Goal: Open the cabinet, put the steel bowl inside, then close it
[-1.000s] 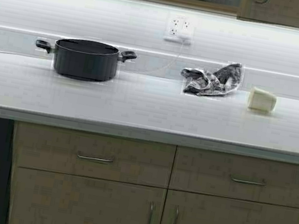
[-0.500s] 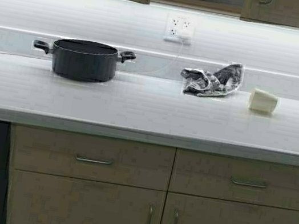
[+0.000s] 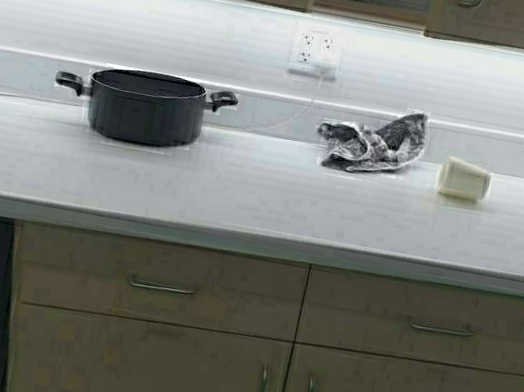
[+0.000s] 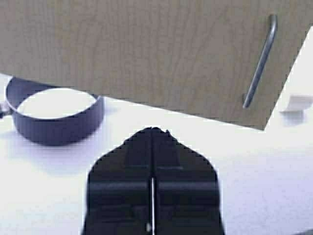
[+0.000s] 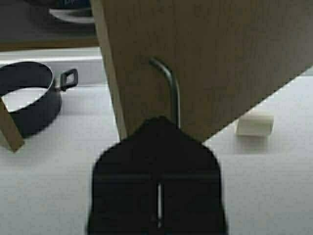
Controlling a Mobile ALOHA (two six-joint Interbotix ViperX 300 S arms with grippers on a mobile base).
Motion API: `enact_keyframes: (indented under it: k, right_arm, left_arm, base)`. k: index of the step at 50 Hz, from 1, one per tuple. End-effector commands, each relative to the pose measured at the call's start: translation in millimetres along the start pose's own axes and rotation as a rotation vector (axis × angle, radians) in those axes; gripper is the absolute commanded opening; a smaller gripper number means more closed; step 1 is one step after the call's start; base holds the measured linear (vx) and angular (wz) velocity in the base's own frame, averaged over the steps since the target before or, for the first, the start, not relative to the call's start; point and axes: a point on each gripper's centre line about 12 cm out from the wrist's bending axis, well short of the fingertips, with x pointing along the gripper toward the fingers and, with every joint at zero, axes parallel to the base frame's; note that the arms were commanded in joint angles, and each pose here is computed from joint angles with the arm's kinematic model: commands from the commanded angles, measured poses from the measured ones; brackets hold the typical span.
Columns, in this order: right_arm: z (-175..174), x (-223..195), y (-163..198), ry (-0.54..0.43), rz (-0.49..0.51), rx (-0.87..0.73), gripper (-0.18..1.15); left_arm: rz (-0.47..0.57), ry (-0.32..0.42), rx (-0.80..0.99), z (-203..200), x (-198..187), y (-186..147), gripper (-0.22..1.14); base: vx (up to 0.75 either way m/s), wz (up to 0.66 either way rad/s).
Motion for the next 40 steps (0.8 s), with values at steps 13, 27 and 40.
enact_keyframes:
  k: [13, 27, 40]
  right_arm:
    - [46, 81, -2, -0.034, -0.056, 0.006, 0.06]
    - [49, 124, -3, -0.03, -0.081, 0.011, 0.06]
    - [37, 130, -6, 0.012, -0.095, 0.017, 0.06]
  left_arm:
    - [-0.006, -0.047, -0.004, 14, -8, -2, 0.04]
    - [-0.005, -0.037, -0.007, 9, -4, -1, 0.04]
    - [-0.005, -0.038, -0.007, 6, -3, -1, 0.04]
  base:
    - [0.02, 0.02]
    - [0.02, 0.02]
    - [0.03, 0.03]
